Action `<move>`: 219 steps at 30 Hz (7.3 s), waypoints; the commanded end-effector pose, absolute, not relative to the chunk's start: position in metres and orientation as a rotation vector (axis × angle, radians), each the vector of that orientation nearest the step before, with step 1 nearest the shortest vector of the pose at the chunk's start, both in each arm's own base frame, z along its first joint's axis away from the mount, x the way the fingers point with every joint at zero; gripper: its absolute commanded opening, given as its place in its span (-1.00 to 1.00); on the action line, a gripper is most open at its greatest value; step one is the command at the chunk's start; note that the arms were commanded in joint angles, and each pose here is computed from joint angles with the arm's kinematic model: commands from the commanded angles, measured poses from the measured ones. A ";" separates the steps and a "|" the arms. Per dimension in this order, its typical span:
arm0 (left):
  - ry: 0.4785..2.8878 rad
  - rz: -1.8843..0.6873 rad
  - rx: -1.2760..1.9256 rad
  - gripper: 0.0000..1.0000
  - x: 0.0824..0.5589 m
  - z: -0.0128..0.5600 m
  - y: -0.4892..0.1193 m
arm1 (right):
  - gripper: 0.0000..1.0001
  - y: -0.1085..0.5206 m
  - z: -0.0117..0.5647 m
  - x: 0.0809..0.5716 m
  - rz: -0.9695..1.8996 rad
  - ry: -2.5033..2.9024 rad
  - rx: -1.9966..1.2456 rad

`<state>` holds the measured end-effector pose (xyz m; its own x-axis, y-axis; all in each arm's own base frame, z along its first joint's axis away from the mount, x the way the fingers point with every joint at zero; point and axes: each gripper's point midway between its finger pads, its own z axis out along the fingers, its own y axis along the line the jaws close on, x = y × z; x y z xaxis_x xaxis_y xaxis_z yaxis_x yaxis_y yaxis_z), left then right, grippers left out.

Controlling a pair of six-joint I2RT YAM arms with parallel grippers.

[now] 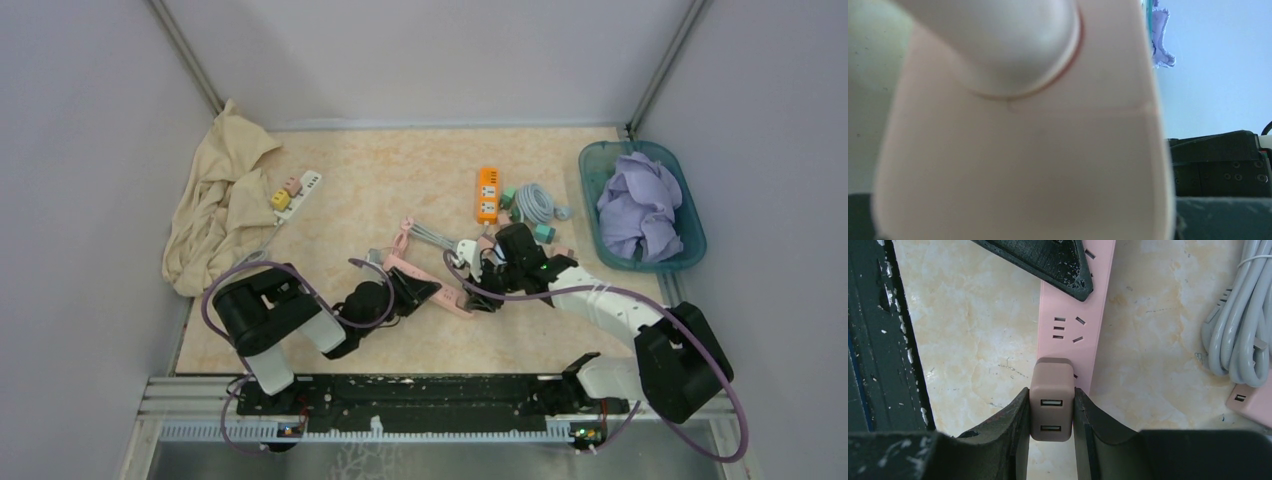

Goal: Pull the plug off the socket

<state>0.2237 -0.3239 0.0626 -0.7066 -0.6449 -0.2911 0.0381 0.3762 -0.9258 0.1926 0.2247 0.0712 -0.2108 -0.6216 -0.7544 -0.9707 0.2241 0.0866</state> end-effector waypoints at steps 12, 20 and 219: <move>2.046 -1.221 -0.529 -1.00 0.233 0.051 -0.325 | -1.00 0.271 0.103 0.222 0.735 1.857 -1.251; 1.985 -1.171 -0.600 -1.00 0.235 0.053 -0.297 | -1.00 0.247 0.105 0.230 0.708 1.815 -1.287; 2.008 -1.228 -0.150 -1.00 0.234 0.074 -0.294 | -0.95 0.159 0.143 0.393 0.367 1.988 -0.457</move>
